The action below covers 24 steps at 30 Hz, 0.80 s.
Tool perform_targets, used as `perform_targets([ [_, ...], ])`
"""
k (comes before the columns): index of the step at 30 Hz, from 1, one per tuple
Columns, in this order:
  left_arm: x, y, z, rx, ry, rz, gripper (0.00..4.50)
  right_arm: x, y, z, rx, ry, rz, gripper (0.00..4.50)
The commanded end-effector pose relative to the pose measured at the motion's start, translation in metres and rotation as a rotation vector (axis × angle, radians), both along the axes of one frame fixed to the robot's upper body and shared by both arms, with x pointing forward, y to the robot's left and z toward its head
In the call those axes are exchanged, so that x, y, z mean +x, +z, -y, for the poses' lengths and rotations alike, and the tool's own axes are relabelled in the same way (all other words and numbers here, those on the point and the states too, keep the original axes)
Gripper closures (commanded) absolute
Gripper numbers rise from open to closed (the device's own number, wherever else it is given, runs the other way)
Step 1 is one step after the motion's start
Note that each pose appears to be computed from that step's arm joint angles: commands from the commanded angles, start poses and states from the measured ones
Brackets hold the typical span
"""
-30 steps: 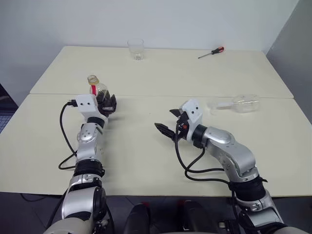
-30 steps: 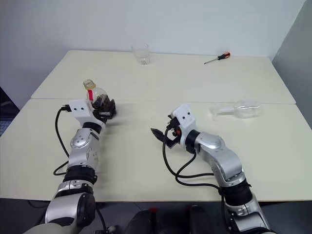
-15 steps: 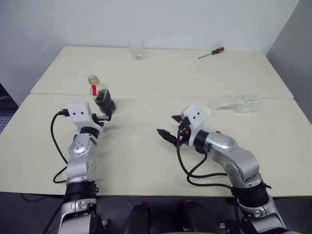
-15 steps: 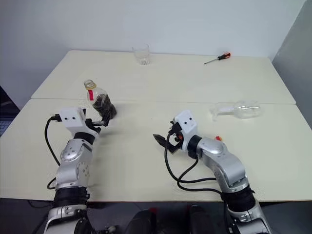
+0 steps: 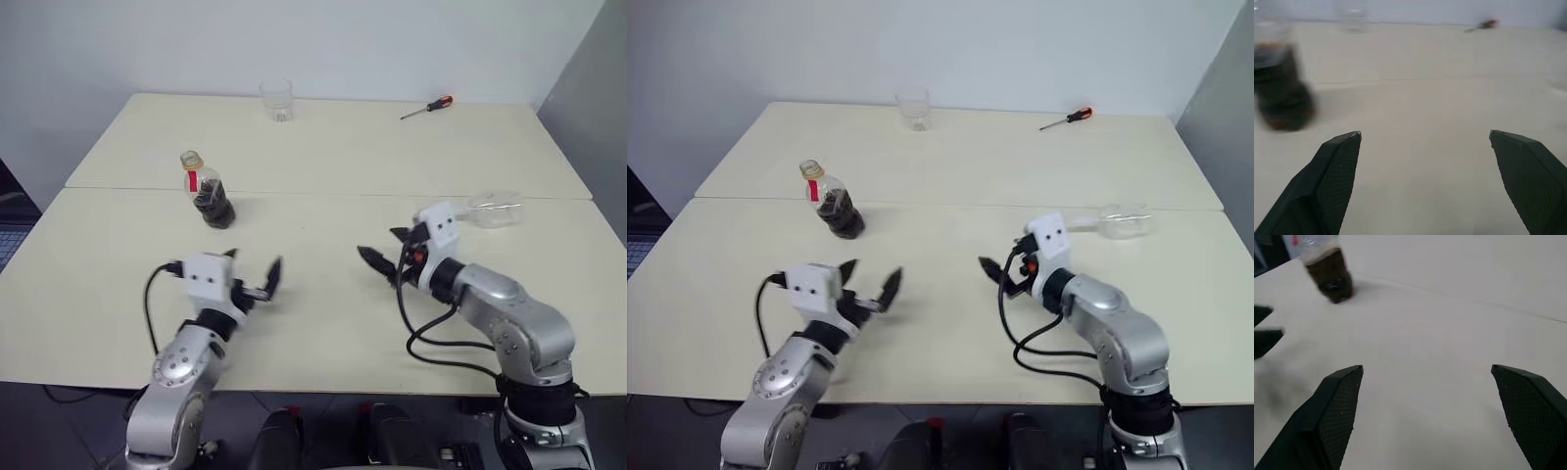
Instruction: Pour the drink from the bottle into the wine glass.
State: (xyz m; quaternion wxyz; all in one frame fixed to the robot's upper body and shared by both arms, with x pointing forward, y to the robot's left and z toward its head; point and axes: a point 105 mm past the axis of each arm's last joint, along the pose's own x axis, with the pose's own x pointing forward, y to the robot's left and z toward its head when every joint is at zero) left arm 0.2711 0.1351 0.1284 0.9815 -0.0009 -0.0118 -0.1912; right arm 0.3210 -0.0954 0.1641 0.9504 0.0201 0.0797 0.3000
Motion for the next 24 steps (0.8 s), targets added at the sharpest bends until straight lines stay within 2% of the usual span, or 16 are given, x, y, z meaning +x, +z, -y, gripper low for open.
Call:
perform_targets([
  [1, -0.019, 0.014, 0.028, -0.028, -0.200, 0.030, 0.03, 0.006, 0.016, 0.014, 0.098, -0.101, 0.006, 0.00],
  [5, -0.034, 0.017, 0.036, -0.021, -0.418, -0.003, 0.03, 0.021, 0.028, 0.031, 0.246, -0.243, -0.012, 0.00],
  [10, -0.043, 0.024, 0.040, 0.035, -0.565, 0.001, 0.03, 0.033, 0.025, 0.050, 0.379, -0.388, -0.072, 0.00],
  [18, -0.036, 0.024, 0.045, 0.062, -0.602, 0.020, 0.03, 0.049, 0.011, 0.081, 0.655, -0.624, -0.180, 0.00],
  [24, -0.027, 0.022, 0.038, 0.095, -0.594, 0.027, 0.03, 0.059, 0.002, 0.091, 0.842, -0.699, -0.237, 0.00],
])
